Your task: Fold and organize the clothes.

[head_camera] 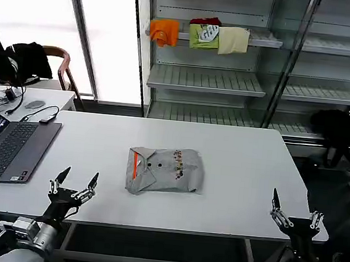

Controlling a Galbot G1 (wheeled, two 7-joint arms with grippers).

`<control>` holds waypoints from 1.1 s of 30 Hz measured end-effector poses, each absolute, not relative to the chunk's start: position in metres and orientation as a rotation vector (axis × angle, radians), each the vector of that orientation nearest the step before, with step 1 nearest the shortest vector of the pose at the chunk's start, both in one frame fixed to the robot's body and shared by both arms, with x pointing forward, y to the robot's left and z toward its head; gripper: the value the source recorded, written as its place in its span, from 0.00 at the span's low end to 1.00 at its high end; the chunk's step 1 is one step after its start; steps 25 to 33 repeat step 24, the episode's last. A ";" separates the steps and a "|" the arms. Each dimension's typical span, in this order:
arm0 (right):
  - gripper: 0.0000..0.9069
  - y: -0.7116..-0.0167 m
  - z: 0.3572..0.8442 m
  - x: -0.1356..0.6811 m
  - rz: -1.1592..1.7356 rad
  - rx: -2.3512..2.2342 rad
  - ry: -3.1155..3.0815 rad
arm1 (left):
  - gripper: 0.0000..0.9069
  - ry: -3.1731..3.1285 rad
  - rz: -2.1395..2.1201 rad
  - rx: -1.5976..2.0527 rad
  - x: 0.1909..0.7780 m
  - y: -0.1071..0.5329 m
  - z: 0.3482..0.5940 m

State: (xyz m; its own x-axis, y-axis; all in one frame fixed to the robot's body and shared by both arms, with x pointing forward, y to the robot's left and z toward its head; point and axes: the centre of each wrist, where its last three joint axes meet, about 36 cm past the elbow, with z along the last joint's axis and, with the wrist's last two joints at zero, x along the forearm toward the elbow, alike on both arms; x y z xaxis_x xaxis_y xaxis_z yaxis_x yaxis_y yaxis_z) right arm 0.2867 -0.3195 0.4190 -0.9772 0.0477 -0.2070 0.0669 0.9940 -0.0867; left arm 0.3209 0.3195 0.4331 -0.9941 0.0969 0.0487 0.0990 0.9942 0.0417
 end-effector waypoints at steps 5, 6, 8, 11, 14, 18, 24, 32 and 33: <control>1.00 -0.318 0.420 0.286 -0.136 0.085 2.920 | 1.00 -3.094 -0.068 -0.154 0.320 0.320 0.434; 1.00 -0.318 0.420 0.286 -0.137 0.085 2.918 | 1.00 -3.095 -0.067 -0.153 0.320 0.320 0.434; 1.00 -0.319 0.419 0.285 -0.137 0.083 2.917 | 1.00 -3.096 -0.067 -0.153 0.320 0.319 0.434; 1.00 -0.320 0.419 0.285 -0.139 0.085 2.913 | 1.00 -3.097 -0.064 -0.155 0.320 0.319 0.434; 1.00 -0.320 0.419 0.284 -0.141 0.087 2.912 | 1.00 -3.097 -0.066 -0.157 0.321 0.318 0.434; 1.00 -0.321 0.419 0.283 -0.142 0.087 2.911 | 1.00 -3.097 -0.067 -0.156 0.320 0.318 0.434; 1.00 -0.322 0.419 0.282 -0.145 0.097 2.906 | 1.00 -3.097 -0.070 -0.141 0.319 0.321 0.434; 1.00 -0.322 0.419 0.282 -0.145 0.097 2.906 | 1.00 -3.097 -0.070 -0.141 0.319 0.321 0.434; 1.00 -0.322 0.419 0.282 -0.145 0.097 2.906 | 1.00 -3.097 -0.070 -0.141 0.319 0.321 0.434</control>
